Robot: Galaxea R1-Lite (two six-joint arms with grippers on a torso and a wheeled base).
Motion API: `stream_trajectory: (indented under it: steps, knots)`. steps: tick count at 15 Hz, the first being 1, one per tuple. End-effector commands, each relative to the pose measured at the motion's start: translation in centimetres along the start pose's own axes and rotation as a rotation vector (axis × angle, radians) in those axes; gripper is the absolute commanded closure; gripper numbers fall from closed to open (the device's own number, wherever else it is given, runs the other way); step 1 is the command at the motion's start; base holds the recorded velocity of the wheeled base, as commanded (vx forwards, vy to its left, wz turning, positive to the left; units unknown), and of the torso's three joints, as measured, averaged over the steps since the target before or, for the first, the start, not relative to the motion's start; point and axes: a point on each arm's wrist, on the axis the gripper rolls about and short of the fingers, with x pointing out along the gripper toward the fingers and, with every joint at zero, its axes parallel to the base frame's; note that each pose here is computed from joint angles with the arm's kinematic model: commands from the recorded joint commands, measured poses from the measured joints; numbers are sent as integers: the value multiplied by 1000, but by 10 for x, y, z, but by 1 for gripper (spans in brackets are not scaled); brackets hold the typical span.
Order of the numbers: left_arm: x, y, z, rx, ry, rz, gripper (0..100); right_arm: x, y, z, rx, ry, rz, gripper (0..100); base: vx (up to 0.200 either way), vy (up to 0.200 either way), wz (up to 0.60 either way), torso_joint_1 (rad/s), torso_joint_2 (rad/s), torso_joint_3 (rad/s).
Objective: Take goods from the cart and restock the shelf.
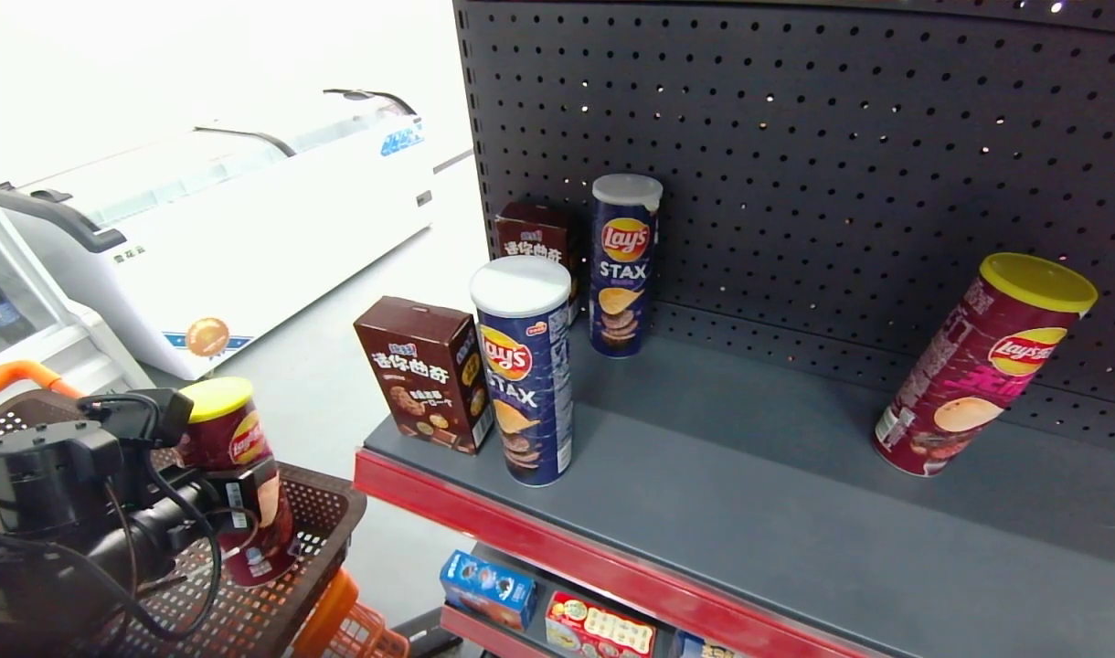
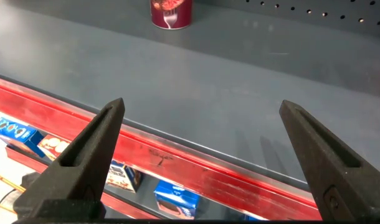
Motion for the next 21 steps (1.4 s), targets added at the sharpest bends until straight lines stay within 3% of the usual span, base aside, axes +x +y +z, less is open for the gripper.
stream_trajectory:
  steps: [1, 2, 6, 8, 9, 10, 13, 19, 21]
  knots:
    - [-4, -3, 1, 10, -3, -15, 100, 0, 0, 0, 0, 2, 1, 0, 0, 0, 0, 0, 0, 0]
    - [-13, -4, 9, 12, -40, -17, 100, 0, 0, 0, 0, 0, 1, 0, 0, 0, 0, 0, 0, 0]
    - [-40, -7, 26, 17, -105, -52, 100, 0, 0, 0, 0, 0, 1, 0, 0, 0, 0, 0, 0, 0]
    - [-68, -10, 39, 23, -175, -72, 100, 0, 0, 0, 0, 0, 1, 0, 0, 0, 0, 0, 0, 0]
    - [-70, -10, 40, 23, -181, -73, 100, 0, 0, 0, 0, 0, 1, 0, 0, 0, 0, 0, 0, 0]
    - [-91, -15, 48, 31, -234, -101, 100, 0, 0, 0, 0, 0, 1, 0, 0, 0, 0, 0, 0, 0]
    - [-120, -28, 53, 50, -255, -189, 100, 0, 0, 0, 0, 0, 1, 0, 0, 0, 0, 0, 0, 0]
    - [-142, -40, 80, 59, -393, -289, 100, 0, 0, 0, 0, 0, 1, 0, 0, 0, 0, 0, 0, 0]
    - [-142, -41, 77, 63, -382, -298, 100, 0, 0, 0, 0, 0, 1, 0, 0, 0, 0, 0, 0, 0]
